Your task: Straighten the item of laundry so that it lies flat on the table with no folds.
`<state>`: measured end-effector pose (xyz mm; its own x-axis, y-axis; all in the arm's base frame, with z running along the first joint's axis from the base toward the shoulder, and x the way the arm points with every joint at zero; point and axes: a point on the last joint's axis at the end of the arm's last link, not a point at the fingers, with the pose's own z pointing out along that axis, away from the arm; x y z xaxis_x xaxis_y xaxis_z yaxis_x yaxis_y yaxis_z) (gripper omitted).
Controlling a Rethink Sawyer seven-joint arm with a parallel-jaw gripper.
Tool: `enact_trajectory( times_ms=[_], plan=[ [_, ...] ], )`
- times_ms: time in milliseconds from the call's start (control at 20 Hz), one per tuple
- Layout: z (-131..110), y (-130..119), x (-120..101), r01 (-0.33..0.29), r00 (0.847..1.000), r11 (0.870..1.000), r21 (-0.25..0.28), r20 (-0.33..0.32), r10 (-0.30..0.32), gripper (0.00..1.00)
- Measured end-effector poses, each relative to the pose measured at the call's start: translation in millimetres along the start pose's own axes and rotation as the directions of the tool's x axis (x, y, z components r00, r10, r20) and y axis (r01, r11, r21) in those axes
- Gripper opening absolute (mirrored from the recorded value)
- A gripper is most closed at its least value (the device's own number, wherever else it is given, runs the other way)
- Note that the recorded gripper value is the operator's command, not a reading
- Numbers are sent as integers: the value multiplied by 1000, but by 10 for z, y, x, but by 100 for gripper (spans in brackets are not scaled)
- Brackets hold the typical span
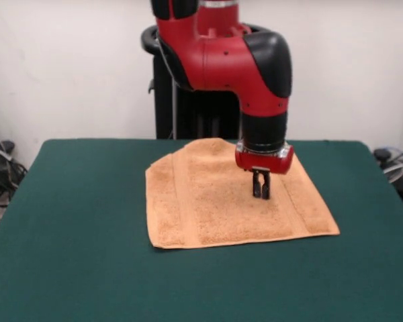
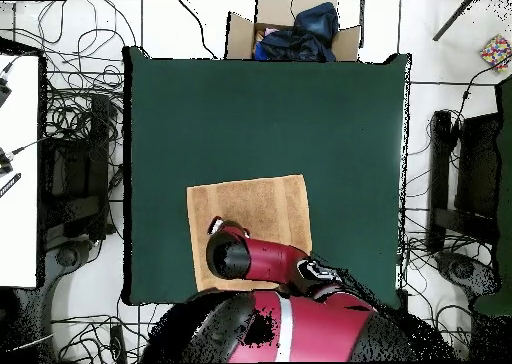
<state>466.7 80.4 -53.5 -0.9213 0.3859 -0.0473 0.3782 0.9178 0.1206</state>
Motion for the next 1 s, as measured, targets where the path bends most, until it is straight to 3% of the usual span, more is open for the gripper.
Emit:
enact_trajectory(
  times_ms=[1000],
  plan=[
    [14,110,7,-4,1000,999,-32,2,5,0]
  ],
)
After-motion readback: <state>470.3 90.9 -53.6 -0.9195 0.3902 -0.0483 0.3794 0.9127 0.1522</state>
